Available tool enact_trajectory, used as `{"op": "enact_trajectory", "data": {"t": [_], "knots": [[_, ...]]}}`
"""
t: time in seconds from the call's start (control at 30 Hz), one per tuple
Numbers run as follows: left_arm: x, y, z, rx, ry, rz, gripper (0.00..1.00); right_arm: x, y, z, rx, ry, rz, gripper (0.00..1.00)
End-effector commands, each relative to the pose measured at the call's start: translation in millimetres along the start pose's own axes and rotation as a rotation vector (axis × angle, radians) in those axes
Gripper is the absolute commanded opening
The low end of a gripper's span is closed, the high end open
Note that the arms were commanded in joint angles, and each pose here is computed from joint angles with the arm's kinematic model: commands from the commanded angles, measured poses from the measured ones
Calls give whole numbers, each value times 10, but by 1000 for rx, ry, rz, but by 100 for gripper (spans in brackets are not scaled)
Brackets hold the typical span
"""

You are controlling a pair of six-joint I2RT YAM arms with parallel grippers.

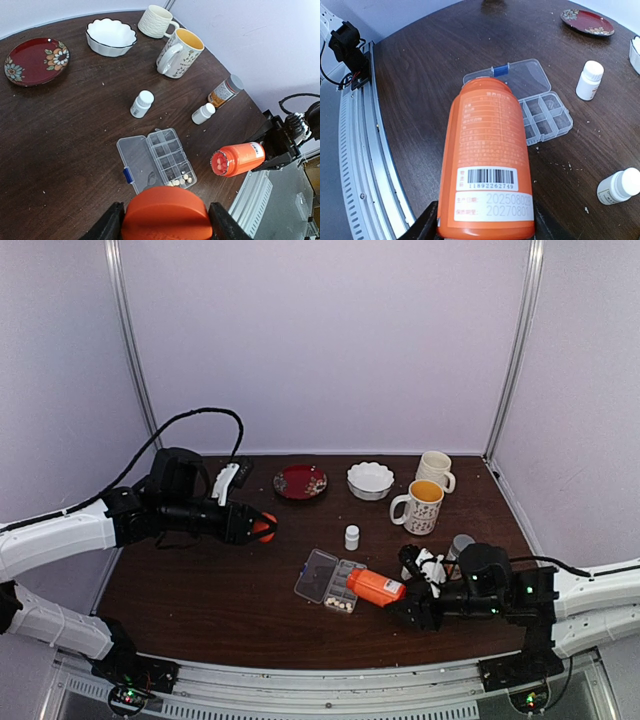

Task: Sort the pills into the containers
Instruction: Pour the pill into the compartment of the pill container, then close the lid of the pill bottle.

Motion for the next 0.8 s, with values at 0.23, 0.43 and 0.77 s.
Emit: {"op": "enact_trajectory", "data": {"t": [0.23, 0.43, 0.77], "knots": [[-175, 182, -300, 105, 5, -61, 0, -711, 465, -152, 137, 40, -501, 0], [-272, 236, -423, 138, 7, -68, 0, -1373, 1008, -215, 247, 174, -749, 0], [-347, 306, -542, 147, 19, -83, 0, -2408, 1862, -210, 389, 343, -1078, 0]]}}
Point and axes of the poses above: each gripper's point midway between its finger pads, its own y axis back along the fingers, its own z axis along the line the jaws close on, x = y × z, the point moved 4 cm from there along y, back along the fingers, and after that the axes turned 13 degrees about y, right-handed, at the moved point
